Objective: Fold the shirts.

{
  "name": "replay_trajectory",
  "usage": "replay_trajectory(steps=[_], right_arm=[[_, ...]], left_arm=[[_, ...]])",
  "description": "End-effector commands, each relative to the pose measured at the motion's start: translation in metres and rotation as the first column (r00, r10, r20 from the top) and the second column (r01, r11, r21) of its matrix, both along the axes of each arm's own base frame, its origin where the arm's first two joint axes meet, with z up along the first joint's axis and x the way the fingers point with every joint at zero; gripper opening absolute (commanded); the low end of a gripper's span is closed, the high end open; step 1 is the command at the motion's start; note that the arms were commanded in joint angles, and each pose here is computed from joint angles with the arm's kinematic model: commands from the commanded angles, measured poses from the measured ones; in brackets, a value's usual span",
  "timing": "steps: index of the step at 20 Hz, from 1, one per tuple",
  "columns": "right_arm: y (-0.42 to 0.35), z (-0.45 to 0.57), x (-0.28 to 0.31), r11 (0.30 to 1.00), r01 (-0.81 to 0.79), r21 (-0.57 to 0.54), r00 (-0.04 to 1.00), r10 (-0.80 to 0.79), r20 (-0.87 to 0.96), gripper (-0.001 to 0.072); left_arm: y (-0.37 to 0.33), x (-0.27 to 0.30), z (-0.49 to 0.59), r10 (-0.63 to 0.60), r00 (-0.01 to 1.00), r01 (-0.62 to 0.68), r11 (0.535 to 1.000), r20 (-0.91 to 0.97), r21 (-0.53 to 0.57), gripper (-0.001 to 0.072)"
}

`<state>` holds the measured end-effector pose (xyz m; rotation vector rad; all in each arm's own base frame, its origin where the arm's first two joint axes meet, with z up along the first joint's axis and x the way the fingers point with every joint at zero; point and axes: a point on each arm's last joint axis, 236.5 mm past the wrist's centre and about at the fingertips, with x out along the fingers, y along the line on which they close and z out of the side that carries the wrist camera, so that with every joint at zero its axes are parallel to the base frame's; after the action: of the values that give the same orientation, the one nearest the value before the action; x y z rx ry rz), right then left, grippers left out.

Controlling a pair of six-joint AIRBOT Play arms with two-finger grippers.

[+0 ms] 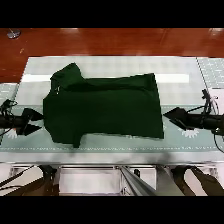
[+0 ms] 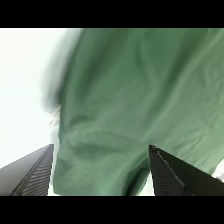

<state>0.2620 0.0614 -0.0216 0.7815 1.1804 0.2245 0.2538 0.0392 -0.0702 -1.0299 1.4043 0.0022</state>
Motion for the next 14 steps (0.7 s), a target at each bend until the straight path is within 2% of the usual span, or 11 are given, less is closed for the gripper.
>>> replay_trajectory(steps=[1, 3, 5, 9, 10, 11, 12, 14], right_arm=[[0.02, -0.003, -0.007, 0.999, -0.012, 0.035, 1.0, 0.011, 0.028, 0.0629], [0.025, 0.0, -0.003, 0.999, -0.003, 0.046, 0.999, 0.002, 0.037, 0.0629], [0.028, 0.001, 0.0, 0.998, 0.003, 0.055, 0.999, -0.006, 0.043, 0.0629], [0.022, 0.004, 0.004, 0.997, 0.034, 0.064, 0.998, -0.037, 0.046, 0.0629], [0.013, 0.004, 0.006, 0.997, 0.059, 0.055, 0.997, -0.061, 0.045, 0.063], [-0.002, 0.001, 0.006, 0.995, 0.092, 0.03, 0.995, -0.093, 0.039, 0.0629], [-0.018, -0.007, 0.003, 0.992, 0.123, -0.011, 0.992, -0.122, 0.017, 0.0629], [-0.048, -0.032, -0.025, 0.98, 0.15, -0.129, 0.979, -0.165, -0.119, 0.0629]], left_arm=[[-0.009, -0.006, -0.019, -0.008, 1.0, 0.008, 1.0, -0.006, -0.028, 0.07], [-0.02, -0.005, -0.026, -0.038, 0.999, 0.038, 0.997, -0.01, -0.06, 0.07], [-0.031, 0.012, -0.024, -0.056, 0.996, 0.061, 0.995, 0.065, -0.082, 0.07], [-0.041, 0.033, -0.025, -0.063, 0.99, 0.07, 0.996, 0.125, -0.05, 0.0694], [-0.044, 0.032, -0.024, -0.081, 0.989, 0.088, 0.995, 0.127, -0.051, 0.0561], [-0.048, 0.03, -0.021, -0.12, 0.982, 0.129, 0.99, 0.145, -0.056, 0.0113], [-0.051, 0.029, -0.017, -0.15, 0.975, 0.162, 0.985, 0.162, -0.062, 0.0018], [-0.051, 0.031, -0.004, -0.182, 0.965, 0.2, 0.977, 0.186, -0.079, 0.0018]])
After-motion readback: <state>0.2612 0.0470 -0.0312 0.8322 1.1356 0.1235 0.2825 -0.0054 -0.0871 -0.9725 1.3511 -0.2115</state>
